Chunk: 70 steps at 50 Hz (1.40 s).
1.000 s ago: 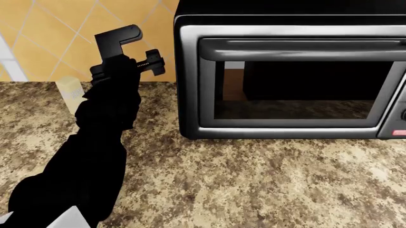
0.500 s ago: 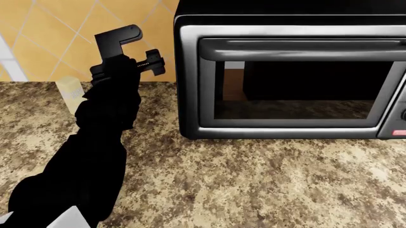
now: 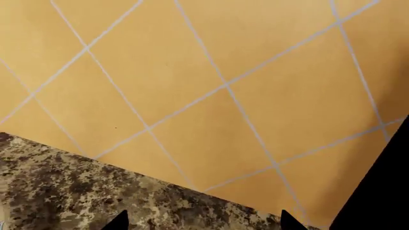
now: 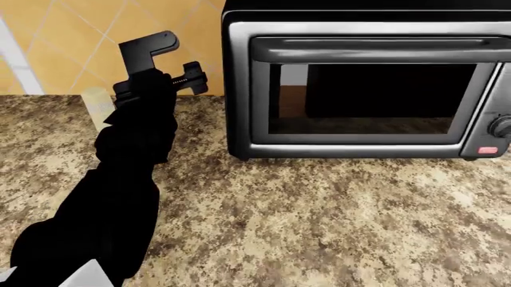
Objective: Pick the peanut butter and salsa from the counter and place them in the cabinets closest to them.
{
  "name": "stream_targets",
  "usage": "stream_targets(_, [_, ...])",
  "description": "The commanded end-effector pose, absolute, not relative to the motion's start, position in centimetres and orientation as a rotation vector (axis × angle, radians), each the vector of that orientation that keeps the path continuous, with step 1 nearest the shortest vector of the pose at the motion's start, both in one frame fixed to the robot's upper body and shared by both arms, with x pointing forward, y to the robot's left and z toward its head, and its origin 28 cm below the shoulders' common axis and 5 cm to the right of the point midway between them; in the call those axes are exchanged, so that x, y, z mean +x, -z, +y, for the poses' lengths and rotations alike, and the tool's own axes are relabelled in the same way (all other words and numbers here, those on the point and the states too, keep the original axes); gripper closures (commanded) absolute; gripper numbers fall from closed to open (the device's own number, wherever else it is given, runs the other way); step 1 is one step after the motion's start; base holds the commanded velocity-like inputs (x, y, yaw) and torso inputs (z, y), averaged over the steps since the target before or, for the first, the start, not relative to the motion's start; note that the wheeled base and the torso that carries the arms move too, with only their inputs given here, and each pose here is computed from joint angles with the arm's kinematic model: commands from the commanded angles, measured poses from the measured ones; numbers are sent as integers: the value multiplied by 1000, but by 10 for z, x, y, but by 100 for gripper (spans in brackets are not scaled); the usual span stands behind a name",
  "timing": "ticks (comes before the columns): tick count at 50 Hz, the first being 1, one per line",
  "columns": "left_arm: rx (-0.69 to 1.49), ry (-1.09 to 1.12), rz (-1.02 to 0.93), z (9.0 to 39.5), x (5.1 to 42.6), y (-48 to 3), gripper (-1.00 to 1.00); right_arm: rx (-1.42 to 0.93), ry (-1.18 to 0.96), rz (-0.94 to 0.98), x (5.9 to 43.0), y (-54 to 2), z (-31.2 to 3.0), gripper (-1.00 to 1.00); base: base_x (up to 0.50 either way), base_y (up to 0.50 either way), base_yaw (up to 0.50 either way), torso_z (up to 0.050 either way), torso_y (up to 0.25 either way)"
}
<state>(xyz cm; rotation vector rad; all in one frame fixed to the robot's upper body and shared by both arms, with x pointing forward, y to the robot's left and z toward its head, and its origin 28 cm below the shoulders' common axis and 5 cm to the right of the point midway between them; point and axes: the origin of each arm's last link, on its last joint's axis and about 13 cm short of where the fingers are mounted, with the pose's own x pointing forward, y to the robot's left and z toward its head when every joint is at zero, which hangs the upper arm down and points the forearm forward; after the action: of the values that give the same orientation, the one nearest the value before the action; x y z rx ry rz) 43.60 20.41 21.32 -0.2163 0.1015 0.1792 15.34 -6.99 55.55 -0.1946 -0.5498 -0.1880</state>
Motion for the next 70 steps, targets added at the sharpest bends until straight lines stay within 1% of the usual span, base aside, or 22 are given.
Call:
stream_targets(1, [-216, -179, 100, 204, 436, -213, -100, -202, 178, -555, 151, -552, -69, -100, -500, 0, 0, 0, 0])
stream_targets(14, [-220, -194, 74, 204, 437, -216, -100, -201, 147, -558, 152, -546, -70, -100, -500, 0, 0, 0, 0])
stream_targets(21, [-250, -124, 1, 203, 440, -241, -100, -177, 105, -520, 167, -518, -77, -100, -500, 0, 0, 0, 0])
stream_targets(34, [-256, -91, -18, 203, 441, -248, -100, -168, 89, -486, 173, -501, -83, -100, -500, 0, 0, 1, 0])
stream_targets(43, [-249, -42, -51, 198, 441, -256, -100, -173, 32, -474, 181, -479, -84, -100, -500, 0, 0, 0, 0])
stream_targets(51, [-244, -34, -51, 196, 441, -255, -100, -163, 21, -464, 185, -466, -89, -100, -500, 0, 0, 0, 0])
stream_targets(70, [-238, -33, -39, 194, 441, -251, -100, -151, 8, -467, 186, -459, -91, -100, -474, 0, 0, 0, 0])
